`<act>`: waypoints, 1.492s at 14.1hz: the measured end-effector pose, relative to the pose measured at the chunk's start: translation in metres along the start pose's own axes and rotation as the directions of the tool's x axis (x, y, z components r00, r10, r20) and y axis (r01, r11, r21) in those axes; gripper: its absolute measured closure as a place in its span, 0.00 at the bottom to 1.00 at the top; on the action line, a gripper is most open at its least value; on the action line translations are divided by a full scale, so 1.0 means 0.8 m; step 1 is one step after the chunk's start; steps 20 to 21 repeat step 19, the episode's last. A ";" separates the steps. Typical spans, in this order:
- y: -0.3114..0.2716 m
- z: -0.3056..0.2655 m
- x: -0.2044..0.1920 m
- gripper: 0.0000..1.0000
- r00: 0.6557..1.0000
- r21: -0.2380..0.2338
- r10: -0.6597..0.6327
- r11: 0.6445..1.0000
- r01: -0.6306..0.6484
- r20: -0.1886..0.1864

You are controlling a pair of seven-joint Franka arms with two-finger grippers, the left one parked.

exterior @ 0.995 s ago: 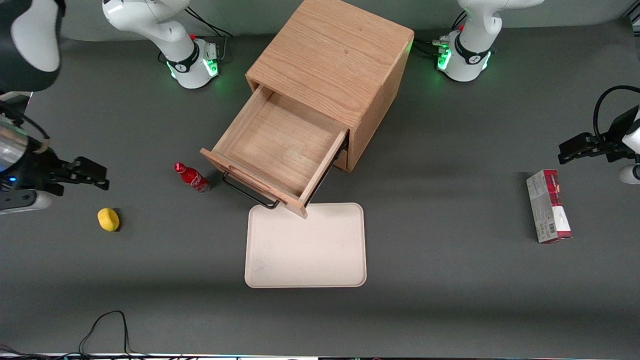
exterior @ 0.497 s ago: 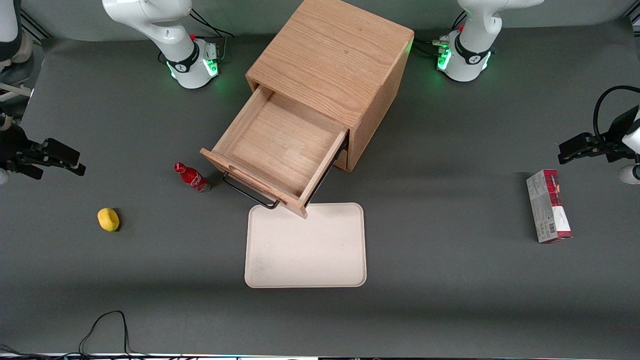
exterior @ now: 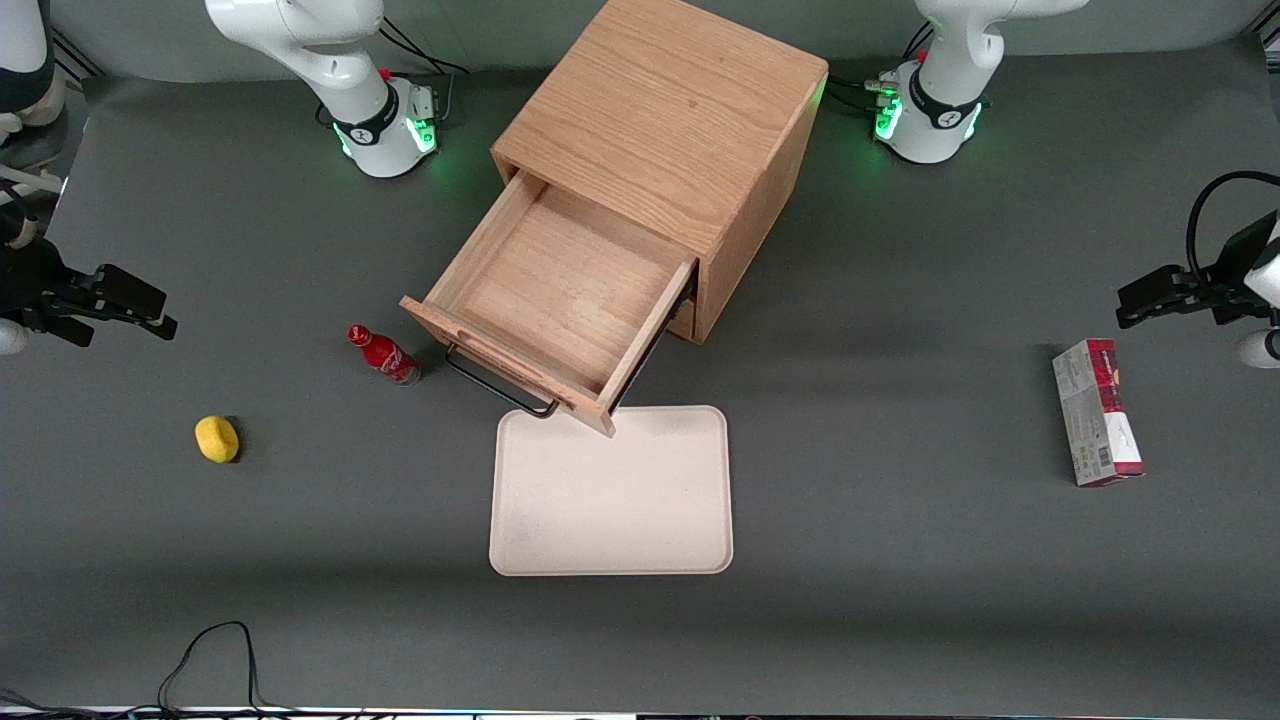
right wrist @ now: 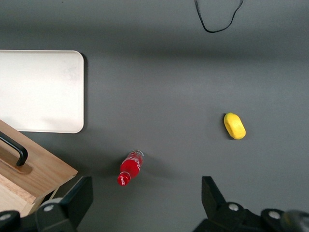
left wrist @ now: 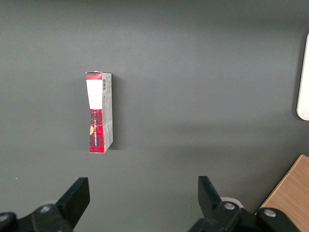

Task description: Open upper drawer

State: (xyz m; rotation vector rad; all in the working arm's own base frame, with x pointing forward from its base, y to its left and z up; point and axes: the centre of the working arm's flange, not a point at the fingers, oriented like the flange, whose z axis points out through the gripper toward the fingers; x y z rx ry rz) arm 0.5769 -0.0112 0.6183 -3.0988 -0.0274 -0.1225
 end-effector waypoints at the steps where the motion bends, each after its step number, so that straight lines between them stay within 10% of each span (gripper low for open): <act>1: 0.001 0.000 0.000 0.00 1.000 -0.002 0.000 1.000 0.000 0.000; 21: 0.011 0.013 -0.005 0.00 0.996 -0.048 0.010 0.999 -0.006 0.087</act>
